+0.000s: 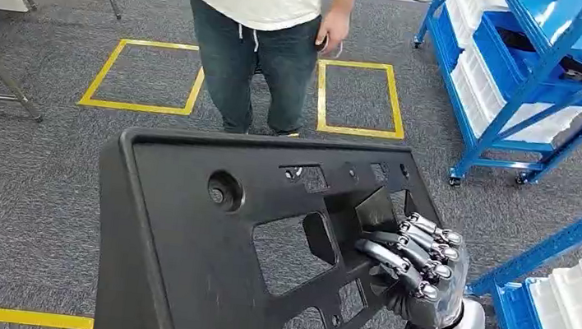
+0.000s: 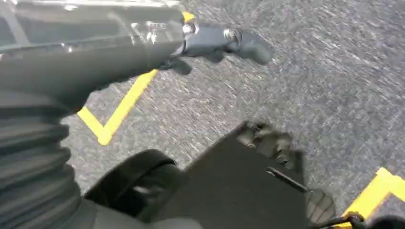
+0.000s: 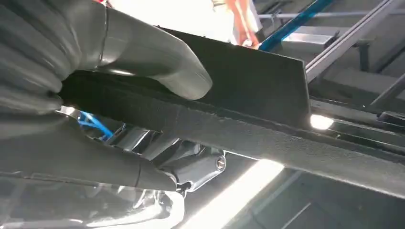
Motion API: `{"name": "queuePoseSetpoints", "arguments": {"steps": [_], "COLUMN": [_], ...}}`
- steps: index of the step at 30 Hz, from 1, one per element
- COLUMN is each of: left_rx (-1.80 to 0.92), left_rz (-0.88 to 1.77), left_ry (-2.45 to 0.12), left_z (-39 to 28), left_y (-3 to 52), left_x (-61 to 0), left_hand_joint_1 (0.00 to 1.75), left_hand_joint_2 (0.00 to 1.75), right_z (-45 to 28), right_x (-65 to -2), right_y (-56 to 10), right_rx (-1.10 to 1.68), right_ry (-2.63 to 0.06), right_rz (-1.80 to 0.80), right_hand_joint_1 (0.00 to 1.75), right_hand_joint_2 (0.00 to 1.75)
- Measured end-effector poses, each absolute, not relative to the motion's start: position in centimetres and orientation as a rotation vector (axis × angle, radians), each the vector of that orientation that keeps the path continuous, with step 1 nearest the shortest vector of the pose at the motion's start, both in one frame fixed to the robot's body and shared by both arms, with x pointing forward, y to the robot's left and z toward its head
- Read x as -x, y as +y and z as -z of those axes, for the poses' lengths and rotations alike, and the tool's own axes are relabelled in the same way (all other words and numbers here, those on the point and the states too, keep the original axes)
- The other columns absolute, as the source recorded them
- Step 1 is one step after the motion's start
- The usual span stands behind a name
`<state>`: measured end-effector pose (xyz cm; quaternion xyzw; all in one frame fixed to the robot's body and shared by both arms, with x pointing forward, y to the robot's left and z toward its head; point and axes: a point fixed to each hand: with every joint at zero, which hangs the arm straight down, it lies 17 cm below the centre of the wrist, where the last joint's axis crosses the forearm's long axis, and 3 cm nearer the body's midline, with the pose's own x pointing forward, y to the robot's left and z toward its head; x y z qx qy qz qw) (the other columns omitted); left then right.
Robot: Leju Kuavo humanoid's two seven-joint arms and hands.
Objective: Take the parts from the cabinet and place them on the table.
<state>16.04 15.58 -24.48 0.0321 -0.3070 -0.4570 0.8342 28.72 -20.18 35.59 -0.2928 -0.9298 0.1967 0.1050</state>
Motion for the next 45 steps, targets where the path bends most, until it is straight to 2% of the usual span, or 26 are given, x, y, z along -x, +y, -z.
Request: {"name": "queuePoseSetpoints", "arguments": {"steps": [45], "left_rx": [-0.054], "left_rz": [0.946], "left_ry": [-0.636], "left_z": [24.48], "left_y": [15.09], "left_x": [-15.86], "left_hand_joint_1": [0.0], "left_hand_joint_2": [1.75], "right_z": [-35.75], "right_x": [-29.16], "right_y": [-19.78], "right_rx": [0.852], "right_ry": [-2.738], "right_rz": [-0.612], "right_hand_joint_1": [1.75], "right_hand_joint_2": [1.75]}}
